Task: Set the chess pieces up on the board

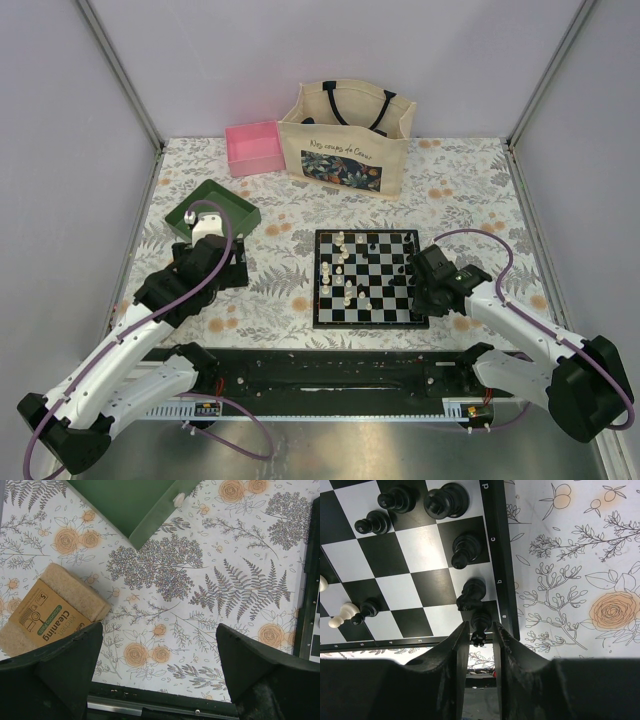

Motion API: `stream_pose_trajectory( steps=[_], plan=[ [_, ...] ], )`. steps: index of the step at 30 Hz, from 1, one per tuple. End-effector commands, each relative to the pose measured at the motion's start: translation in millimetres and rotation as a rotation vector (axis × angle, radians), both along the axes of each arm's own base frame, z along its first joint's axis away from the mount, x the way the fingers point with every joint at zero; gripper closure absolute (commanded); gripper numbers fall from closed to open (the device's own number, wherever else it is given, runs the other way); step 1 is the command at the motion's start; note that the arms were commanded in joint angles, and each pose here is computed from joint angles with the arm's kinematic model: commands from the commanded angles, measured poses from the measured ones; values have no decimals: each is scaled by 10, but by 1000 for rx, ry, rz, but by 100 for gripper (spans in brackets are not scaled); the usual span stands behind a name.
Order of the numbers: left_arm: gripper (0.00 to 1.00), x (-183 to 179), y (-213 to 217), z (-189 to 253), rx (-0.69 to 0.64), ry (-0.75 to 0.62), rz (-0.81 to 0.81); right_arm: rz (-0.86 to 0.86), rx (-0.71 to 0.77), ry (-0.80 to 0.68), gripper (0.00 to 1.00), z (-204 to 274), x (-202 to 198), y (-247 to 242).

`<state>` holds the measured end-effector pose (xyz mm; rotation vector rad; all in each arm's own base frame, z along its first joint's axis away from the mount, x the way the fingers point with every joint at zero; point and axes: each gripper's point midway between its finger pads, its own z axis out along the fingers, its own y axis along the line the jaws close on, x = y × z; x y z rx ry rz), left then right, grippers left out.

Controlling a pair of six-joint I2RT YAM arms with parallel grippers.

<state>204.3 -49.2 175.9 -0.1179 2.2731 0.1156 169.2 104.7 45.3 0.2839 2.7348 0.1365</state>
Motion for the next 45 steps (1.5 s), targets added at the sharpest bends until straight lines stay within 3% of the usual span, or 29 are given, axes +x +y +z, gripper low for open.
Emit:
stream_pose_trajectory(
  steps=[1,10,19,31,45],
  plan=[
    [1,79,-52,155,-35,-51,-7,-15,0,-38,65,74,106,6],
    [1,79,-52,164,-36,-55,-9,22,17,-104,62,384,140,5],
    [1,77,-52,169,-40,-58,-7,98,113,-272,46,825,400,213],
    [1,76,-39,165,-33,-58,-3,128,59,-236,53,827,880,464],
    [1,78,-38,171,-35,-61,-1,165,49,-178,58,643,1082,645]
  ],
)
